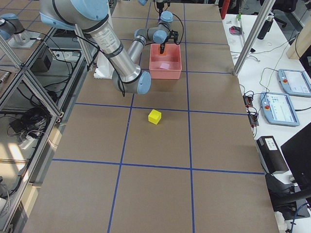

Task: Place blocks into pink bin with both arms
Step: 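Carry the orange cube into the bin with the right gripper and release, then lift the right gripper out of the bin while the left gripper grasps the purple cube, then lower the purple cube into the bin with the left gripper while the right descends, then grasp and lift the yellow cube with the right gripper while the left withdraws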

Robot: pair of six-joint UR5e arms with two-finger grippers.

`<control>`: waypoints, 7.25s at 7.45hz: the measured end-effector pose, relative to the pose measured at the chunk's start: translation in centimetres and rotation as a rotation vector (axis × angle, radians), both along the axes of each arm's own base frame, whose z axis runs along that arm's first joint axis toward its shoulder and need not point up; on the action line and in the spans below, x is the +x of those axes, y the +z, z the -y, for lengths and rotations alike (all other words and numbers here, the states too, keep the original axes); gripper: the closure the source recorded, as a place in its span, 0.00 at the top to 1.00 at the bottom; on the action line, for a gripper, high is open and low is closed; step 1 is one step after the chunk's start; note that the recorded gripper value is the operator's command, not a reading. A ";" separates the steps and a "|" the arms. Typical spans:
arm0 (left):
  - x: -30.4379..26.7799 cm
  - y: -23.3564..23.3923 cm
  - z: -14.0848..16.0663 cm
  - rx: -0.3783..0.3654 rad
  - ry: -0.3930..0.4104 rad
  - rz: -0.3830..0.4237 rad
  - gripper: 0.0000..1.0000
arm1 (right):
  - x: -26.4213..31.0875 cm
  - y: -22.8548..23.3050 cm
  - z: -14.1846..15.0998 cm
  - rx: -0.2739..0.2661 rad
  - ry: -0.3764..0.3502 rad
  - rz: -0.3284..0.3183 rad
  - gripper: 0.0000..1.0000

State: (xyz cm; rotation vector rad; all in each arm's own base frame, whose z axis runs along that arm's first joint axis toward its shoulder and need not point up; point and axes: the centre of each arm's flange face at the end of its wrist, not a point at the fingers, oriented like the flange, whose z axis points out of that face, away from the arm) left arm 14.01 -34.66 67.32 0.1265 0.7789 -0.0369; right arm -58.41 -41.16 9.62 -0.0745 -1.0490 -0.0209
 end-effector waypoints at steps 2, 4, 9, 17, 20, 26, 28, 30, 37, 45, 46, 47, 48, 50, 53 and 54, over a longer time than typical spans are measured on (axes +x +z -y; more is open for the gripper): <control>-0.1 -0.8 0.1 -0.017 -0.031 -0.017 0.00 | 0.1 -0.6 -0.1 -0.014 0.016 0.023 1.00; -0.7 -3.4 -0.1 -0.013 -0.044 -0.043 0.00 | 0.6 -1.1 -0.1 -0.012 0.029 0.035 1.00; -1.0 -27.0 7.4 -0.157 -0.116 -0.122 0.00 | 9.4 1.9 3.6 -0.016 0.166 -0.157 1.00; 21.8 -48.6 8.8 -0.352 -0.223 -0.217 0.00 | 31.5 28.5 5.5 0.193 0.023 -0.310 1.00; 25.3 -49.7 7.6 -0.328 -0.214 -0.202 0.00 | 33.8 32.9 4.1 0.403 -0.105 -0.275 1.00; 27.6 -49.7 6.8 -0.327 -0.188 -0.184 0.00 | 33.4 34.4 2.8 0.757 -0.391 -0.188 1.00; 29.1 -49.8 7.0 -0.324 -0.179 -0.171 1.00 | 33.1 35.5 2.5 0.747 -0.410 -0.169 1.00; 30.6 -50.0 7.1 -0.289 -0.180 -0.153 1.00 | 32.9 36.2 2.5 0.733 -0.418 -0.166 1.00; 31.2 -50.0 7.0 -0.273 -0.185 -0.144 1.00 | 30.8 39.2 0.7 0.656 -0.491 -0.153 1.00; 31.2 -50.0 6.8 -0.267 -0.179 -0.149 1.00 | 29.7 42.7 -1.2 0.591 -0.538 -0.187 0.00; 31.1 -50.3 6.8 -0.265 -0.178 -0.154 1.00 | 29.8 42.3 -1.1 0.594 -0.533 -0.182 0.00; 30.5 -50.7 6.7 -0.259 -0.180 -0.165 1.00 | 30.5 41.6 -0.7 0.599 -0.515 -0.171 0.00; 29.0 -51.2 6.8 -0.240 -0.181 -0.178 1.00 | 31.9 40.7 0.0 0.595 -0.486 -0.152 0.00; 25.4 -50.0 7.0 -0.159 -0.130 -0.126 1.00 | 34.7 36.9 2.3 0.549 -0.420 -0.097 0.00; 19.0 -43.0 8.7 -0.023 -0.013 0.023 1.00 | 31.7 22.0 6.2 0.336 -0.238 -0.047 0.00; 17.4 -40.5 9.2 0.011 0.014 0.049 1.00 | 28.4 16.6 5.9 0.236 -0.175 -0.021 0.00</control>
